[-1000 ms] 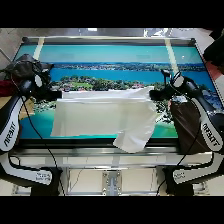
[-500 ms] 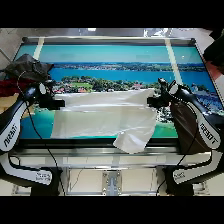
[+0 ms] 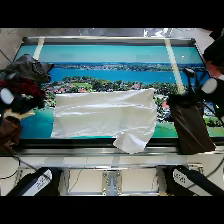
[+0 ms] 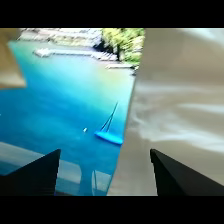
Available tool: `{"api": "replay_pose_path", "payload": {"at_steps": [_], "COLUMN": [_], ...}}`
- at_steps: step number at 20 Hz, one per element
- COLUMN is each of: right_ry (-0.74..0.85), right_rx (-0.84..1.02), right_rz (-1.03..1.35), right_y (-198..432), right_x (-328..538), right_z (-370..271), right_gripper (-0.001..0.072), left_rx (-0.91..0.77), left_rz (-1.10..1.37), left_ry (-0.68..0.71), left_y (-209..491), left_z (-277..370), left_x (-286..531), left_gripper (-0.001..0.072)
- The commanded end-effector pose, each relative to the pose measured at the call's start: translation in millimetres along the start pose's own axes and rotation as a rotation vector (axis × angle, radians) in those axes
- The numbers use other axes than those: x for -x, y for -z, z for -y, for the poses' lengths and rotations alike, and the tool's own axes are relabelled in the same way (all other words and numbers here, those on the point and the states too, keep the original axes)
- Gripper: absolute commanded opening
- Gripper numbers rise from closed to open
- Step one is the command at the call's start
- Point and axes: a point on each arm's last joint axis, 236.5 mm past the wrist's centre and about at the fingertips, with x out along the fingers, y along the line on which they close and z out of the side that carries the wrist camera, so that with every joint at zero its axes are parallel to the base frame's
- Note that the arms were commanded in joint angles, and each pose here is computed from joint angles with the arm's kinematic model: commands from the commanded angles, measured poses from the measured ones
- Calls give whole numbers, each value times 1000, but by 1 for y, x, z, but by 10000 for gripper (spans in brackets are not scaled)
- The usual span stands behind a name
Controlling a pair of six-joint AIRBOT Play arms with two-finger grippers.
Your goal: Fold the shirts.
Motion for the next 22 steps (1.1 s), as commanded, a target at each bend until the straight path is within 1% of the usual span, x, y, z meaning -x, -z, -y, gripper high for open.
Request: {"api": "replay_pose_path", "payload": {"at_steps": [1, 2, 3, 4, 6, 10, 12, 14, 17, 18, 19, 20, 22], "right_ry": [-175, -275, -337, -390, -460, -451, -471, -477, -453, -449, -449, -450, -454], "right_rx": [-267, -296, -328, -358, -404, -397, -396, -401, -383, -386, -392, -397, -396], "right_rz": [-194, -344, -430, -470, -466, -450, -446, -447, -474, -457, -442, -429, -419], "right_y": [113, 155, 180, 194, 202, 211, 209, 209, 219, 216, 212, 208, 204], "right_x": [-13, -21, -26, -31, -47, -79, -91, -104, -115, -118, -119, -120, -119], "right_z": [-19, -40, -55, -68, -90, -113, -131, -146, -152, -151, -151, -151, -152], "right_gripper": [510, 511, 511, 511, 510, 509, 509, 509, 504, 425, 346, 334, 335], "left_rx": [391, 497, 582, 648, 694, 694, 705, 715, 742, 758, 782, 807, 835], "left_rz": [-57, -111, -174, -235, -291, -376, -405, -372, -320, -295, -262, -227, -186], "left_ry": [47, 92, 129, 178, 244, 233, 235, 221, 209, 218, 236, 252, 259], "left_y": [88, 111, 132, 148, 164, 193, 203, 200, 190, 184, 175, 165, 155], "left_z": [-29, -25, -20, -10, 5, 12, 16, 11, 5, 6, 7, 8, 5], "left_x": [-7, -15, -21, -26, -33, -46, -51, -57, -62, -64, -65, -66, -69], "left_gripper": [558, 547, 547, 547, 547, 548, 548, 548, 548, 546, 515, 465, 465]}}
